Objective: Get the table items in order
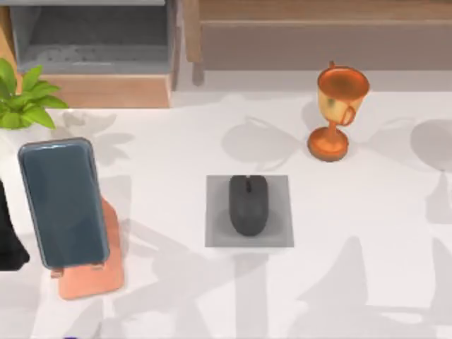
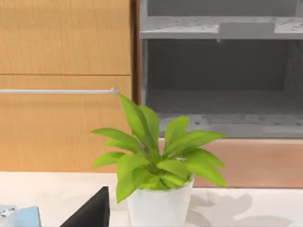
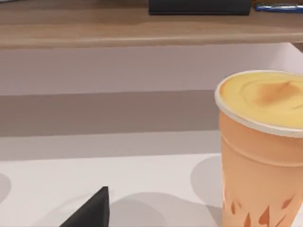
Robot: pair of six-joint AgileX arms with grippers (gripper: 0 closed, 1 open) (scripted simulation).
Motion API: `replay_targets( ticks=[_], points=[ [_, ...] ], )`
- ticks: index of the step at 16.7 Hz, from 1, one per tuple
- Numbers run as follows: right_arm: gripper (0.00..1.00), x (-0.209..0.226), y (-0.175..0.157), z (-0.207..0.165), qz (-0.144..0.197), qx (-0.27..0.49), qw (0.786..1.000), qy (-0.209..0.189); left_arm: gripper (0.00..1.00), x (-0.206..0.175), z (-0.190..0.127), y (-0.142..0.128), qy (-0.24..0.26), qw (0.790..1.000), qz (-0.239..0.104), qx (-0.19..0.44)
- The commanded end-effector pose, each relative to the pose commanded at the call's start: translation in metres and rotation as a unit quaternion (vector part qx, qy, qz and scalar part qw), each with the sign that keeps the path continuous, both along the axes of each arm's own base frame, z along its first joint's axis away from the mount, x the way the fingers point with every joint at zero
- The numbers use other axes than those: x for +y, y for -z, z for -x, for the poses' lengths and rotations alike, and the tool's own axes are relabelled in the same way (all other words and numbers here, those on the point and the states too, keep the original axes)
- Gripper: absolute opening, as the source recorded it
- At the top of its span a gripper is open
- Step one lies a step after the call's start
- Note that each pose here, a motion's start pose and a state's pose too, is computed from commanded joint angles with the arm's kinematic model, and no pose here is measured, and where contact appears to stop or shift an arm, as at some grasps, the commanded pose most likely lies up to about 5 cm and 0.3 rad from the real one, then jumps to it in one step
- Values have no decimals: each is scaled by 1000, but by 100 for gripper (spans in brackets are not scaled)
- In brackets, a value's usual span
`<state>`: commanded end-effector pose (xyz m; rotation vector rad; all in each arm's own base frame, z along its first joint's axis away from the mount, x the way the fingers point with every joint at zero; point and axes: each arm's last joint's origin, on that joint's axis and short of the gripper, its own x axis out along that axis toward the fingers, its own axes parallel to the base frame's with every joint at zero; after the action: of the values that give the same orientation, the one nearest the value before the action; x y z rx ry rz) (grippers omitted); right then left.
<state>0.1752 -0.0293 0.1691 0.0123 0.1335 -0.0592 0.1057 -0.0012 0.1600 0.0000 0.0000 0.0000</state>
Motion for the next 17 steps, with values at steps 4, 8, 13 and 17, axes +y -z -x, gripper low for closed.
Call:
replay_targets(
  ticks=[4, 8, 13, 17],
  points=[
    [100, -24, 20, -38, -7, 20, 1000, 16, 100, 0, 0, 0, 0, 1000, 0, 0],
    [100, -50, 53, -71, -12, 22, 999, 23, 100, 0, 0, 0, 0, 1000, 0, 0],
    [100, -70, 92, -100, -5, -13, 1000, 6, 100, 0, 0, 0, 0, 1000, 0, 0],
    [100, -74, 106, -117, 9, -57, 998, -17, 100, 0, 0, 0, 0, 1000, 0, 0]
  ],
)
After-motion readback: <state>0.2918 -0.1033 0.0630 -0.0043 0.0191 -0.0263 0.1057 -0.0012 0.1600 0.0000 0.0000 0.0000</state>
